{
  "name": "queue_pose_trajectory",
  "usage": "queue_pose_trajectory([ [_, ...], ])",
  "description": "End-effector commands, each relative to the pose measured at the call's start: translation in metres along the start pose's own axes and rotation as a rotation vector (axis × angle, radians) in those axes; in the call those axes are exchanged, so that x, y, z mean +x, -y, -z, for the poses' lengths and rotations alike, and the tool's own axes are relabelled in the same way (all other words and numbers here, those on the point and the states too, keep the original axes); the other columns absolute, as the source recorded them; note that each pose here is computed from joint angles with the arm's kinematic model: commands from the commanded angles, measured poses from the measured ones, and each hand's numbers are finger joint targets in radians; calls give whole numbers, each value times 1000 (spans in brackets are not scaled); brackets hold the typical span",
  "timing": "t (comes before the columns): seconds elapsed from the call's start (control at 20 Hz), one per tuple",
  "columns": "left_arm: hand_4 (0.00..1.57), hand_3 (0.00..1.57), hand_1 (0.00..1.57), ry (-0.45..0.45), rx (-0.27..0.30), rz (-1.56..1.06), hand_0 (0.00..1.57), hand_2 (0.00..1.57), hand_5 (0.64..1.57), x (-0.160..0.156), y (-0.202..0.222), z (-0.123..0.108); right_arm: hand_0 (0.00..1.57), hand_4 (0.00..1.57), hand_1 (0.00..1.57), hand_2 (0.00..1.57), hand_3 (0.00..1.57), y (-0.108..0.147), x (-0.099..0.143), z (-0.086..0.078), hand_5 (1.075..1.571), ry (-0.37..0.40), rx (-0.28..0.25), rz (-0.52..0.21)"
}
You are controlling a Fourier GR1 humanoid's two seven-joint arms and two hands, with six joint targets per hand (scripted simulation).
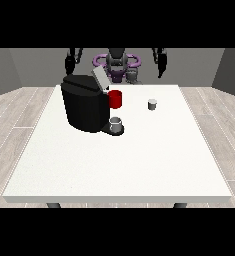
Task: Insert the coffee pod into the coffee machine and close the lid
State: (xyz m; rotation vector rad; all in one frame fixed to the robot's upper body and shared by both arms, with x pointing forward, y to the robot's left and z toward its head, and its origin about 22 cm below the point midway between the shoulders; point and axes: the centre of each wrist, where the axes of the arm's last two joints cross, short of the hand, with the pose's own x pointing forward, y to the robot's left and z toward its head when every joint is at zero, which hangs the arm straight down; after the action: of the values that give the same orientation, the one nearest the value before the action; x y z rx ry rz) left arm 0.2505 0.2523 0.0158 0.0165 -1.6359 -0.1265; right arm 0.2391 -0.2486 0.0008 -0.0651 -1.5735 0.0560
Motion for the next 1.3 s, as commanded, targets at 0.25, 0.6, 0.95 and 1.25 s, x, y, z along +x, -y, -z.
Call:
queue_pose_trajectory([
  [0.25,273,0,0,40,-31,-67,0,0,1571,-29,9,-46,0,128,0,0,0,9,-34,-23,1571,-122,-16,-9],
  [0.6,320,0,0,40,-41,94,0,0,1571,-27,-12,-40,0,217,0,0,0,2,-18,-11,1571,21,-192,73],
  [0.95,0,0,0,-69,-1,222,0,0,1571,-4,-62,4,0,134,0,0,0,-12,6,3,1571,75,-122,65],
  [1.25,0,0,0,-113,-31,245,0,0,1571,1,-68,37,0,233,0,0,0,-8,3,16,1571,110,-117,74],
])
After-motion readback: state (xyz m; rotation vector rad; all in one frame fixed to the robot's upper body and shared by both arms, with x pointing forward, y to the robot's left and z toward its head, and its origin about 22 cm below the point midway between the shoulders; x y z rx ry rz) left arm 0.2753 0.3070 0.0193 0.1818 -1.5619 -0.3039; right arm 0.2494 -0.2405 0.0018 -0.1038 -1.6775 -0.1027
